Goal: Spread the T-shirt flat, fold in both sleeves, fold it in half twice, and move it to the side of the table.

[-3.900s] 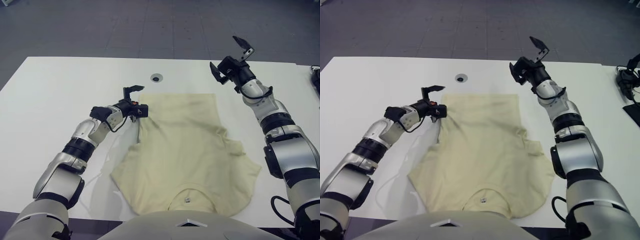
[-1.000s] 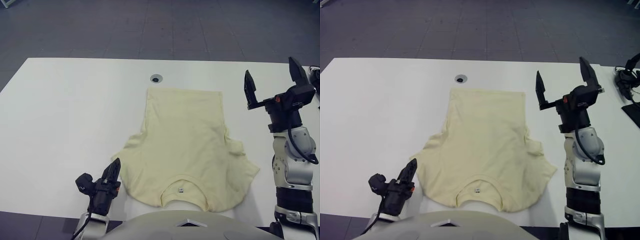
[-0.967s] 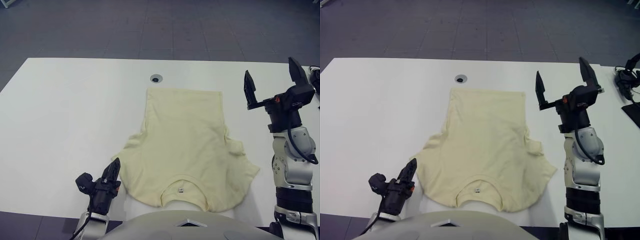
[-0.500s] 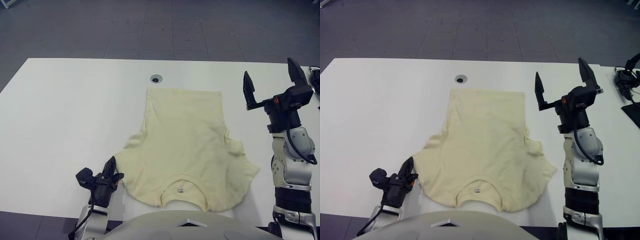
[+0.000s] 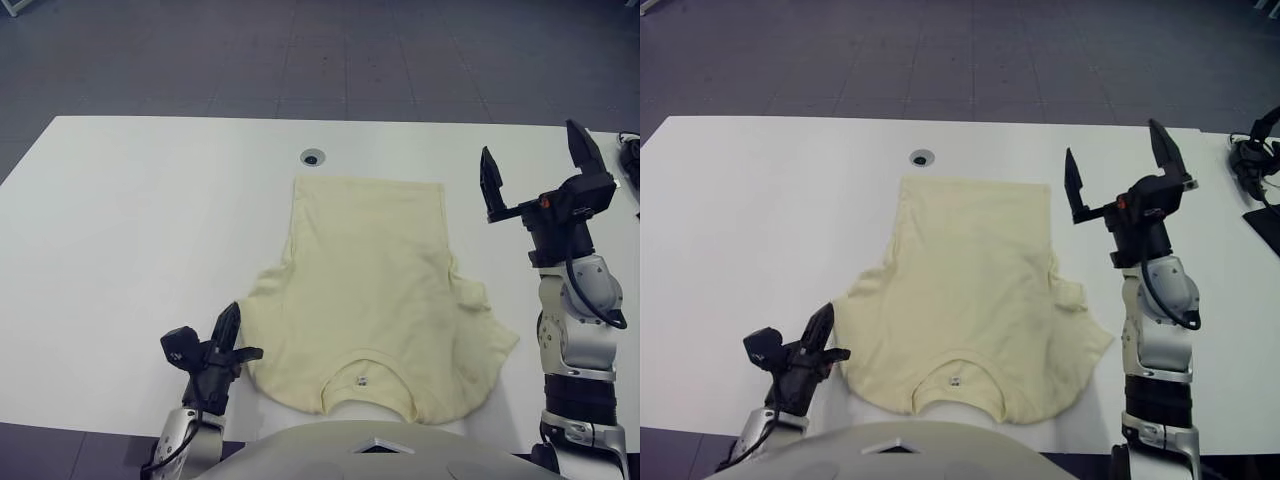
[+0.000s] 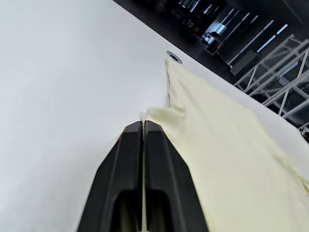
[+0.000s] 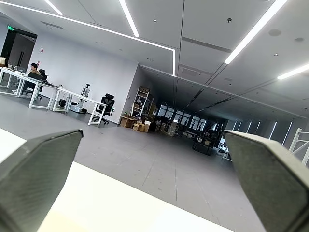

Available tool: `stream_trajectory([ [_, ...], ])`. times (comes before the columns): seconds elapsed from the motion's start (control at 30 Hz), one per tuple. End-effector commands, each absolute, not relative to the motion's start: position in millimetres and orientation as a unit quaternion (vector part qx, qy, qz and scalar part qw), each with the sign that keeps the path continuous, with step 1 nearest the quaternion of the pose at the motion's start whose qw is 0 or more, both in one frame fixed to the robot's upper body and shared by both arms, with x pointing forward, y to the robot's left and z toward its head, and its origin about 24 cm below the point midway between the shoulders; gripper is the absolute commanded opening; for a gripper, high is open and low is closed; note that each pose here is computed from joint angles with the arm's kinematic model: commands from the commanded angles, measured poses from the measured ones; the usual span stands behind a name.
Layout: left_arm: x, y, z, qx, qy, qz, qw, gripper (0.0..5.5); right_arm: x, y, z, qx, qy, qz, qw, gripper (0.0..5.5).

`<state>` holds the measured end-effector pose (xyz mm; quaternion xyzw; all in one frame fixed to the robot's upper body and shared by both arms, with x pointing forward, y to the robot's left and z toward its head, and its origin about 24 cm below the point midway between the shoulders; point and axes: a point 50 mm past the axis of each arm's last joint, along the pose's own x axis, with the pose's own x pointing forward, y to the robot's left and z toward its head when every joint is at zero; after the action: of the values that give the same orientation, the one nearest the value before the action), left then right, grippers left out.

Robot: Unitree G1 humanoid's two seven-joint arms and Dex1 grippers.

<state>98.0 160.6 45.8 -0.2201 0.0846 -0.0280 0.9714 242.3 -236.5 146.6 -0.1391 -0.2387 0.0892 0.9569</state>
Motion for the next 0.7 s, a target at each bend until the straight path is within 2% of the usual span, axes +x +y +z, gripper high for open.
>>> stream_trajectory([
  [0.03,93.6,145.8,47.8,-0.151,0.084,-0.1,0.98,0.03,243.5,-236.3,148.1,-0.142,-0.246,0.089,0.955,5.4],
  [0.23,91.0,123.3,39.9,-0.068,0.098,-0.209,0.97,0.03,242.9,-237.3,145.5,-0.143,-0.245,0.087,0.955,5.4],
  [0.43,90.6,101.1,43.3,0.028,0.066,-0.325,0.943,0.03,243.7,-236.7,142.8,-0.141,-0.244,0.087,0.956,5.4],
  [0.7,87.0,99.0,24.1,0.117,0.101,-0.4,0.903,0.03,243.7,-237.9,139.2,-0.143,-0.24,0.085,0.956,5.4],
])
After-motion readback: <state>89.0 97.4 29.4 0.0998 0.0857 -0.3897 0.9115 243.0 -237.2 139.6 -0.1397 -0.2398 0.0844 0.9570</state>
